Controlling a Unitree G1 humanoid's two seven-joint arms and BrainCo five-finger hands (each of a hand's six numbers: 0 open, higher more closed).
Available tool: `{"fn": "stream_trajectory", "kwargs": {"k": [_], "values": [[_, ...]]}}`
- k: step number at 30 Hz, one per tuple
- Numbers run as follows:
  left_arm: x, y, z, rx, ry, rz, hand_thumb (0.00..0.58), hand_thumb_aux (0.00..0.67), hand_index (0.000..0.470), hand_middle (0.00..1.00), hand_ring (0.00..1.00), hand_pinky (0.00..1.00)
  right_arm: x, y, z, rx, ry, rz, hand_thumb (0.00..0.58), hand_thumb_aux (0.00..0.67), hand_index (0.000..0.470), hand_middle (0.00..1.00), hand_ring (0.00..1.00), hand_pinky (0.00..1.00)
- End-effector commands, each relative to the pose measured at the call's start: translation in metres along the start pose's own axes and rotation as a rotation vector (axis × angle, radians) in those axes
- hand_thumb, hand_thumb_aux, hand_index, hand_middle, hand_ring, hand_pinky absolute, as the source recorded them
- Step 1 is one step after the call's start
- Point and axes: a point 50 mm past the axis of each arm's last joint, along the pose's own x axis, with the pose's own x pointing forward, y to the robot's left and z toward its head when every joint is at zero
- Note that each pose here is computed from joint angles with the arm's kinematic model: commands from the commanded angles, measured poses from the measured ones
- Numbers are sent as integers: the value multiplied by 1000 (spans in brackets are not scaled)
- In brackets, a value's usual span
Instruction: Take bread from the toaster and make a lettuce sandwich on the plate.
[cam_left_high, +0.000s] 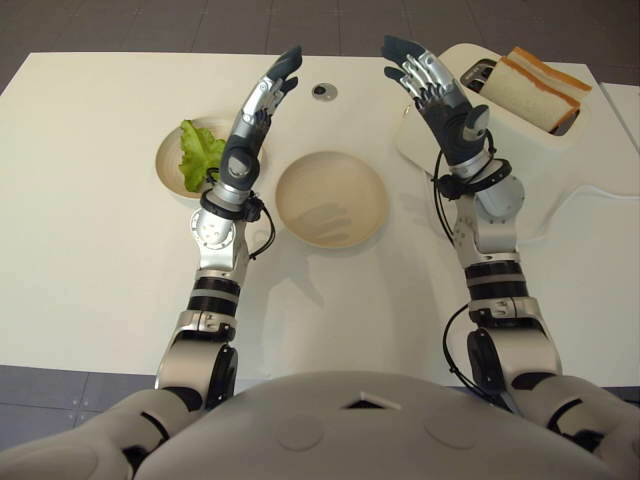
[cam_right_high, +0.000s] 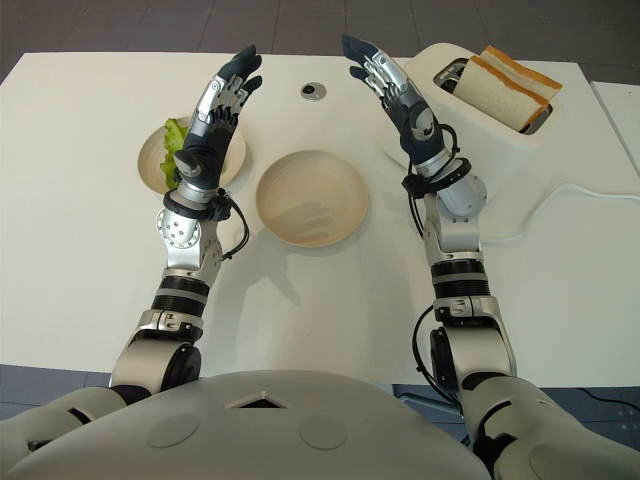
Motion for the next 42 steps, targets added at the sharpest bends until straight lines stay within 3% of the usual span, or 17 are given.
{"fn": "stream_trajectory", "kwargs": {"k": [1, 11, 16, 21, 24, 29, 34, 37, 40, 42], "values": [[-3, 0, -3, -10, 16, 8, 0, 0, 0, 0, 0, 0, -2, -1, -1, -4, 6, -7, 0, 0, 0, 0, 0, 0], [-5, 3, -2, -12, 15, 19, 0, 0, 0, 0, 0, 0, 2, -1, 0, -24, -5, -2, 0, 0, 0, 0, 0, 0], [-6, 5, -2, -28, 14, 25, 0, 0, 0, 0, 0, 0, 0, -38, 28, -322, -7, -45, 0, 0, 0, 0, 0, 0], [-6, 3, -4, -8, 18, 10, 0, 0, 0, 0, 0, 0, -18, -79, 55, -790, 169, -43, 0, 0, 0, 0, 0, 0], [-6, 4, -4, -5, 19, 9, 0, 0, 0, 0, 0, 0, -38, -107, 58, -871, 330, -94, 0, 0, 0, 0, 0, 0], [-9, 3, -4, -4, 22, 1, 0, 0, 0, 0, 0, 0, -76, -160, 52, -911, 629, -305, 0, 0, 0, 0, 0, 0], [-10, 3, -5, -3, 29, -2, 0, 0, 0, 0, 0, 0, -109, -185, 28, -848, 843, -410, 0, 0, 0, 0, 0, 0], [-10, 3, -5, -3, 31, -1, 0, 0, 0, 0, 0, 0, -122, -189, 12, -796, 923, -435, 0, 0, 0, 0, 0, 0], [-11, 3, -5, -3, 33, -2, 0, 0, 0, 0, 0, 0, -120, -186, 4, -778, 919, -410, 0, 0, 0, 0, 0, 0], [-12, 3, -5, -3, 34, -1, 0, 0, 0, 0, 0, 0, -116, -183, 1, -771, 902, -394, 66, 39, 28, 0, 0, 0]]}}
